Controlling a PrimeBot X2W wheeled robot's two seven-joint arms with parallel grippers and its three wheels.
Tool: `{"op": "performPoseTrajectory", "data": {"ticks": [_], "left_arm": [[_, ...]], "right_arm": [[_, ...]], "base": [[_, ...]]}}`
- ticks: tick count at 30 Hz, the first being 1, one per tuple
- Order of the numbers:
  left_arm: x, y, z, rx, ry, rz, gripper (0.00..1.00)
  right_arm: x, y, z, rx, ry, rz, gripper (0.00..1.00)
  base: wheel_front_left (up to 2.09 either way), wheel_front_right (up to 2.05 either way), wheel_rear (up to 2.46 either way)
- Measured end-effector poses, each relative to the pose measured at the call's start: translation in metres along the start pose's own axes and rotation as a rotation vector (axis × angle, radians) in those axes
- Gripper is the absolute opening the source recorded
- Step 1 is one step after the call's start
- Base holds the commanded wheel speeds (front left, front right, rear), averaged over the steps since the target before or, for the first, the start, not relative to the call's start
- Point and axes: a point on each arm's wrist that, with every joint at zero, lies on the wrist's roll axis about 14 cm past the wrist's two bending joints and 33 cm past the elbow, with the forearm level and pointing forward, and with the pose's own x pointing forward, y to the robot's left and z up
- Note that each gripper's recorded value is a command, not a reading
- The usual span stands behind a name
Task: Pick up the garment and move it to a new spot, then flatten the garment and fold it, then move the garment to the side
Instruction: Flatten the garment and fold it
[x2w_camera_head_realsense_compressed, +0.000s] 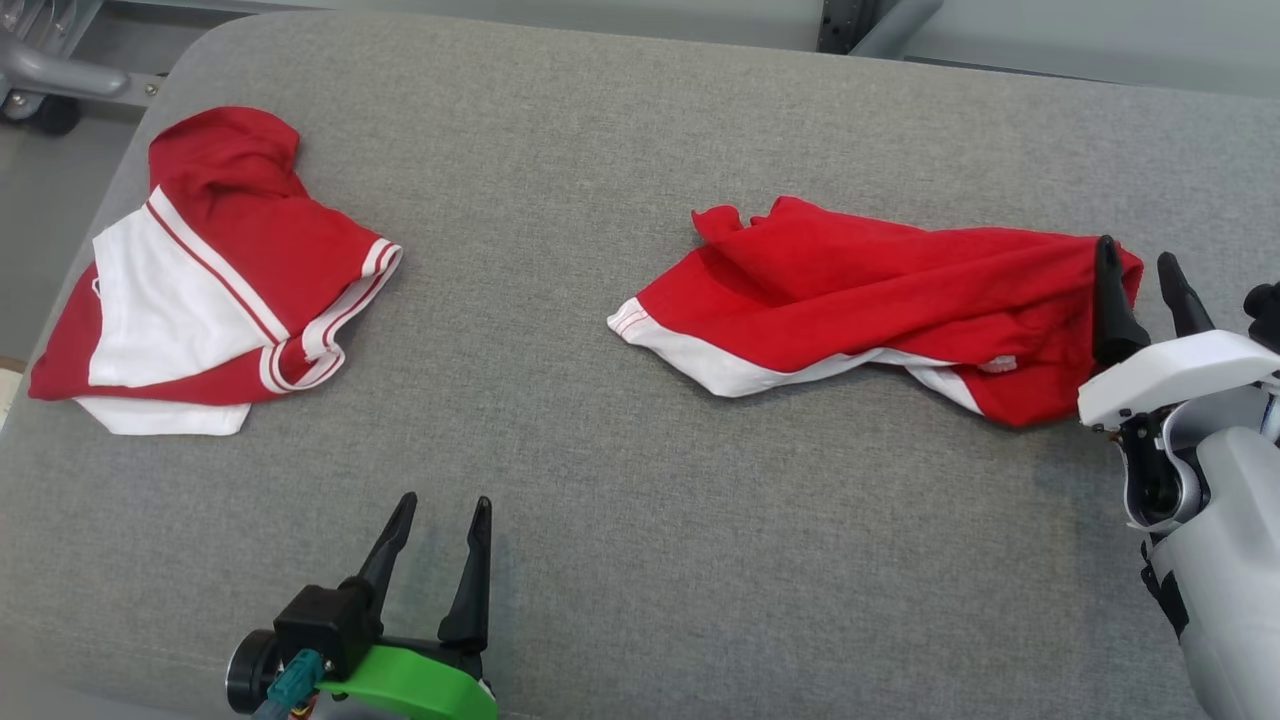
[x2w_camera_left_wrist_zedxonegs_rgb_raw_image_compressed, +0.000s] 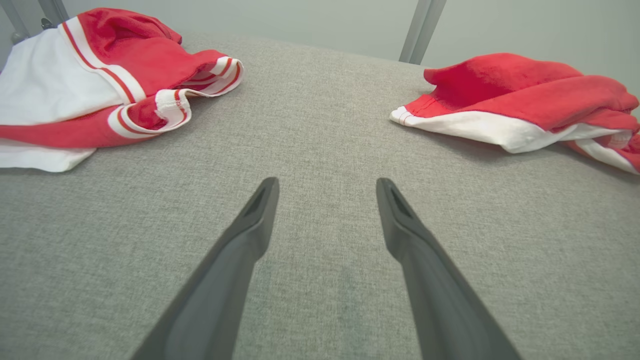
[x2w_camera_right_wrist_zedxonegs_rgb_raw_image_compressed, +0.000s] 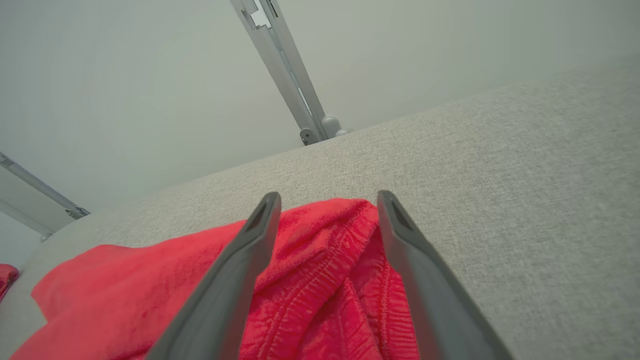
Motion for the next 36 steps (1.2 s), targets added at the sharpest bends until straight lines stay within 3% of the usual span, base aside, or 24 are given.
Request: {"op": "performPoseTrajectory", "data": {"ticks": [8, 17, 36], "left_arm": [[-0.001, -0.009, 0.007, -0.003, -0.028, -0.031, 1.0], [-0.004, -0.026, 0.008, -0.005, -0.037, -0.086, 1.0], [-0.002, -0.008, -0.006, -0.013, 0.017, -0.023, 1.0]], "right_arm": [[-0.038, 0.036, 0.015, -0.087, -0.074, 0.129, 1.0], [-0.094, 0.044, -0.024, -0.115, 0.034, 0.183, 1.0], [-0.045, 0.063, -0.055, -0.267, 0.118, 0.258, 1.0]], "base": [[0.0, 0.0, 0.0], [0.0, 0.0, 0.0], [0.0, 0.0, 0.0]]}}
